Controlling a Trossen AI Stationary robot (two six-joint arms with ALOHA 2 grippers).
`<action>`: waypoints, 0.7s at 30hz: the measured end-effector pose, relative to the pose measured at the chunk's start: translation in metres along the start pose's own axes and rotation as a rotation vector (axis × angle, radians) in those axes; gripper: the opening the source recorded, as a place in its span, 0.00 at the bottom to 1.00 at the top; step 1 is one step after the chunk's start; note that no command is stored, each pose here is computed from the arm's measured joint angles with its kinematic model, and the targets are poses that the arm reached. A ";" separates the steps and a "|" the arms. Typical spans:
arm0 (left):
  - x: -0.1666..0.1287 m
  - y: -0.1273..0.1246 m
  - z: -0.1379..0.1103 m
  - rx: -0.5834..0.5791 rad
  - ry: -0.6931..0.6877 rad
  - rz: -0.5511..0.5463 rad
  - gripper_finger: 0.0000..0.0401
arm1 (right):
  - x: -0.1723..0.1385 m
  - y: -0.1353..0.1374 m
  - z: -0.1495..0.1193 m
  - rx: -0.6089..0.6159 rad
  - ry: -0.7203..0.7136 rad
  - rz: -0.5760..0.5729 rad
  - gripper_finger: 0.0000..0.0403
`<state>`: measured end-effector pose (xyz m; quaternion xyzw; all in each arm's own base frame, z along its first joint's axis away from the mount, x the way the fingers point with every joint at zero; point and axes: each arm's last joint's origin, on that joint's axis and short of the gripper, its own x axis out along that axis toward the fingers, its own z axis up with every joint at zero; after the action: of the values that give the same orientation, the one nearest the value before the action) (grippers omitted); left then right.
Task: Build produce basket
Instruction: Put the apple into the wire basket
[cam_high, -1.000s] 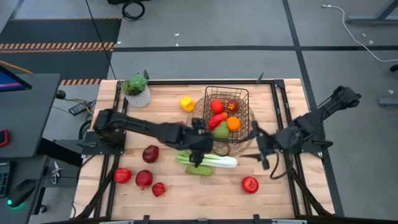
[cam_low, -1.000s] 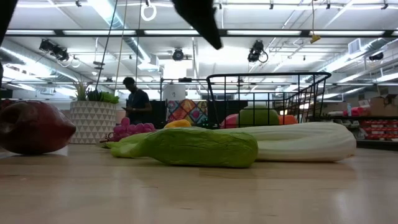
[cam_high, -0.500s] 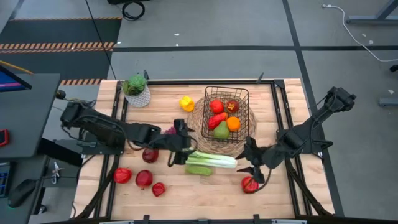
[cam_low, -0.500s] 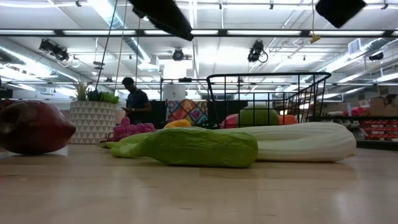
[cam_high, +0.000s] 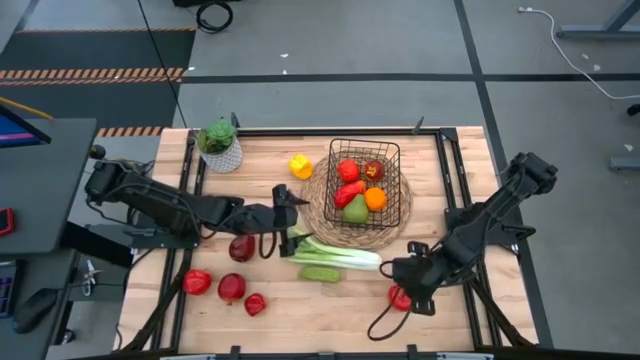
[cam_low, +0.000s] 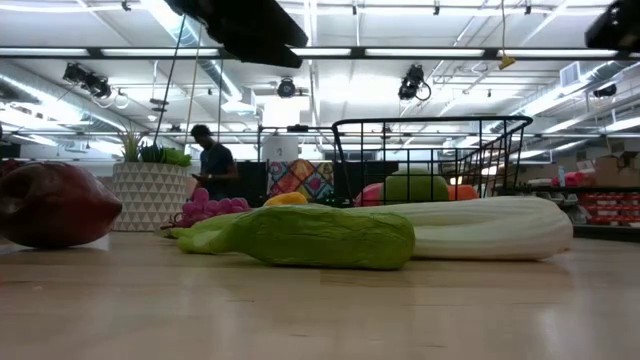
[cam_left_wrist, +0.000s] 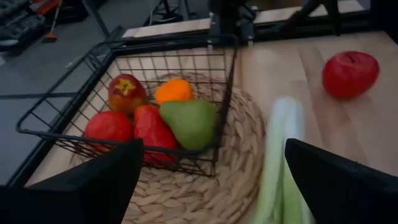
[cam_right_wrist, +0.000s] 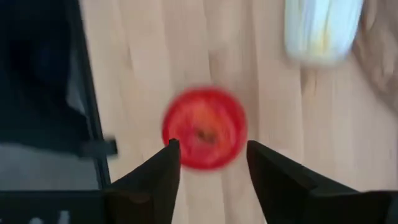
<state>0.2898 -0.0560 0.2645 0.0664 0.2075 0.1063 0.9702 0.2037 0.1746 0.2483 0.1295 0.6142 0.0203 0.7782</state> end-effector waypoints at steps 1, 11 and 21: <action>0.001 0.003 0.000 -0.006 -0.001 0.009 0.99 | 0.002 0.002 0.003 0.010 0.049 -0.006 0.46; 0.010 0.030 0.014 -0.158 -0.126 0.094 0.99 | 0.002 0.029 0.026 -0.046 0.216 -0.057 0.35; 0.007 0.019 0.007 -0.101 -0.041 -0.084 0.99 | 0.035 0.034 0.026 -0.135 0.337 -0.116 0.35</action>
<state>0.2954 -0.0365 0.2710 0.0107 0.1848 0.0745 0.9799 0.2412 0.2101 0.2281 0.0363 0.7396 0.0378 0.6710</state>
